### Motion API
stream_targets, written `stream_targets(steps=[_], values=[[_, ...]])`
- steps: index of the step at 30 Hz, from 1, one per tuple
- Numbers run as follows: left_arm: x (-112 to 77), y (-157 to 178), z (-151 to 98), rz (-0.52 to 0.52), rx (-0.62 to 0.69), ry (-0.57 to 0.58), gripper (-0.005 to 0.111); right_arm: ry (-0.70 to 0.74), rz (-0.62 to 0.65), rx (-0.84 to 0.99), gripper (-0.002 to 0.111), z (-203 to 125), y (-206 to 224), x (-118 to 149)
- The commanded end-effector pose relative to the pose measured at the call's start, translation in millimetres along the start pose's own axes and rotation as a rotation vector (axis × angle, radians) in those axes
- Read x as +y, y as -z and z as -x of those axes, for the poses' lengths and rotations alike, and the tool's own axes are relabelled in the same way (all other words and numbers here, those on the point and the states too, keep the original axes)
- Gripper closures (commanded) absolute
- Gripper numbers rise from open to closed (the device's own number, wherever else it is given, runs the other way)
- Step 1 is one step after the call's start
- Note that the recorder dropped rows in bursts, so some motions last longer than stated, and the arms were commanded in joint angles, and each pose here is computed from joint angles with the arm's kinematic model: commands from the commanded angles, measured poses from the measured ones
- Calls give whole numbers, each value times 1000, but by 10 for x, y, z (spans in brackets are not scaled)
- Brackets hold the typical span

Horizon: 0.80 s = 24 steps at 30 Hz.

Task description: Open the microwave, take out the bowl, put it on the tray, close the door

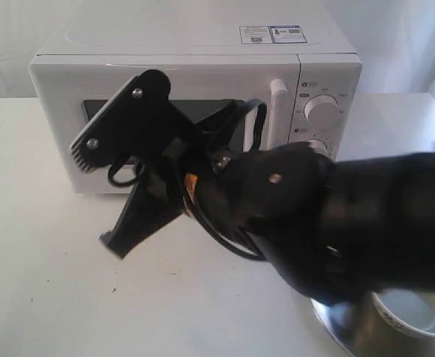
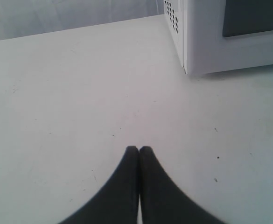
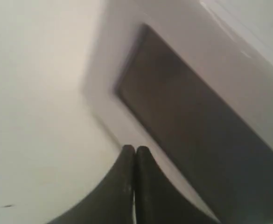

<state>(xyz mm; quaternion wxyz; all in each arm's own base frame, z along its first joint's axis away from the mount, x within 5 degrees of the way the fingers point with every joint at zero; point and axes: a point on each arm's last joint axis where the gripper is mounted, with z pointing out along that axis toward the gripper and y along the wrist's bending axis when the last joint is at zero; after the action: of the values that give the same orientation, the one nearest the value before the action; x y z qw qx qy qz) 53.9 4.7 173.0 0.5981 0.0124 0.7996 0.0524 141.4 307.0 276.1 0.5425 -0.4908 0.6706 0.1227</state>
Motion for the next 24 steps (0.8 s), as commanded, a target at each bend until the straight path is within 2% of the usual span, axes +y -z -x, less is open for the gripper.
stream_targets(steps=[1, 6, 11, 14, 19, 22, 24], values=[[-1, 2, 6, -2, -5, 10, 107, 0, 192, -138, 108, 146, 603, 184], [-1, 2, 6, -2, -5, 10, 107, -50, 383, -250, 108, 182, 1114, 230], [-1, 2, 6, -2, -5, 10, 107, -88, 646, -318, 108, 227, 1463, 313], [-1, 2, 6, -2, -5, 10, 107, -81, 742, -358, 108, 257, 1625, 323], [-1, 2, 6, -2, -5, 10, 107, -89, 802, -411, 108, 288, 1826, 277], [-1, 2, 6, -2, -5, 10, 107, -103, 751, -440, 108, 305, 1882, 200], [-1, 2, 6, -2, -5, 10, 107, -149, 670, -443, 108, 319, 1866, 121]])
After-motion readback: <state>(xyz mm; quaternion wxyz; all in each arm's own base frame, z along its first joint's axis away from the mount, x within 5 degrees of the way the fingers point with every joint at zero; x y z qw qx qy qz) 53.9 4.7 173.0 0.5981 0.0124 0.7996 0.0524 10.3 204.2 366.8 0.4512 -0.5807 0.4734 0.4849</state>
